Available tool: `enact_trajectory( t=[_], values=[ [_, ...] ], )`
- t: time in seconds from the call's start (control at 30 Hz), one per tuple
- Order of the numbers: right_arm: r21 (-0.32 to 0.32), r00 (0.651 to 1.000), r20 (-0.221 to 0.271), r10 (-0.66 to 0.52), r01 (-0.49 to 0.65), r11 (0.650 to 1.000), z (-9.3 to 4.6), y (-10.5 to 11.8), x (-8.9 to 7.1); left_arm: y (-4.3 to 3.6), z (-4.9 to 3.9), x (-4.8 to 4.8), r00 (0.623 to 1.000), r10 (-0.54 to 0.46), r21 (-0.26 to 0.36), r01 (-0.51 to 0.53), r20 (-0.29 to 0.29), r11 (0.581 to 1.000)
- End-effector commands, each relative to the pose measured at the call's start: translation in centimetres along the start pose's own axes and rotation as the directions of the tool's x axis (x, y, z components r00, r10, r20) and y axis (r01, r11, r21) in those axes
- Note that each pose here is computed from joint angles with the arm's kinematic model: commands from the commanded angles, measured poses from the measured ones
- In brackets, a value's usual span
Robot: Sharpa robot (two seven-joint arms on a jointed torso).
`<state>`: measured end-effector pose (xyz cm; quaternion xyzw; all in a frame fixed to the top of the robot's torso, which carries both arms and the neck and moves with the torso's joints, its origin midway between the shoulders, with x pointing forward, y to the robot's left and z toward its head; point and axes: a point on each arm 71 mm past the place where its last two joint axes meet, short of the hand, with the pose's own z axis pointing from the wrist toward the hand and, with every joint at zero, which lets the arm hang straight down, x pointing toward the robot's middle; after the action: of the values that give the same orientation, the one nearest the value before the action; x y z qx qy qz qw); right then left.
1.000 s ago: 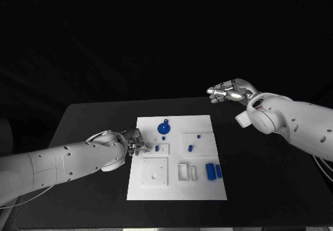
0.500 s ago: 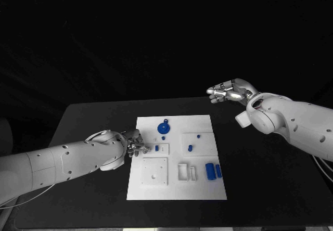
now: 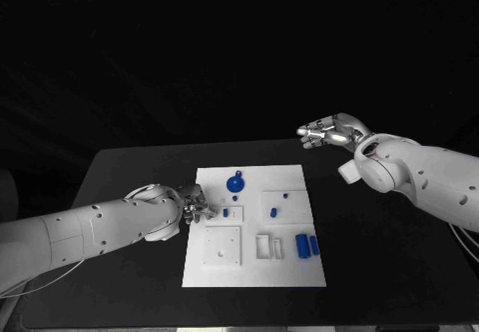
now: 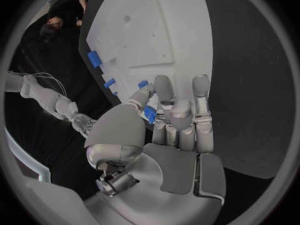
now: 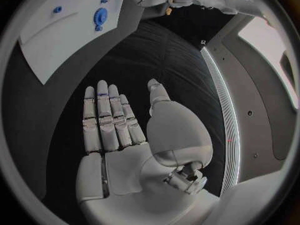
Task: Assemble the parts on the task board
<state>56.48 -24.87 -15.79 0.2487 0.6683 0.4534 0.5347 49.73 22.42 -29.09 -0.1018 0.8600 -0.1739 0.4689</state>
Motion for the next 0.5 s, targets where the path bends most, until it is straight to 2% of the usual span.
enact_trajectory(
  t=[0.03, 0.27, 0.5],
  values=[
    [-0.009, 1.000, -0.016, 0.002, -0.002, 1.000, 0.03, 0.09, 0.19, 0.12, 0.18, 0.28, 0.999, 0.000, -0.016, 0.000, -0.048, 1.000],
    [-0.010, 1.000, -0.018, 0.003, -0.003, 1.000, 0.07, 0.11, 0.26, 0.16, 0.54, 0.04, 0.996, -0.007, -0.045, 0.003, -0.088, 0.999],
    [-0.009, 1.000, -0.018, 0.003, -0.003, 1.000, 0.07, 0.11, 0.28, 0.34, 0.71, -0.29, 0.996, -0.024, -0.074, 0.018, -0.083, 0.997]
  ],
)
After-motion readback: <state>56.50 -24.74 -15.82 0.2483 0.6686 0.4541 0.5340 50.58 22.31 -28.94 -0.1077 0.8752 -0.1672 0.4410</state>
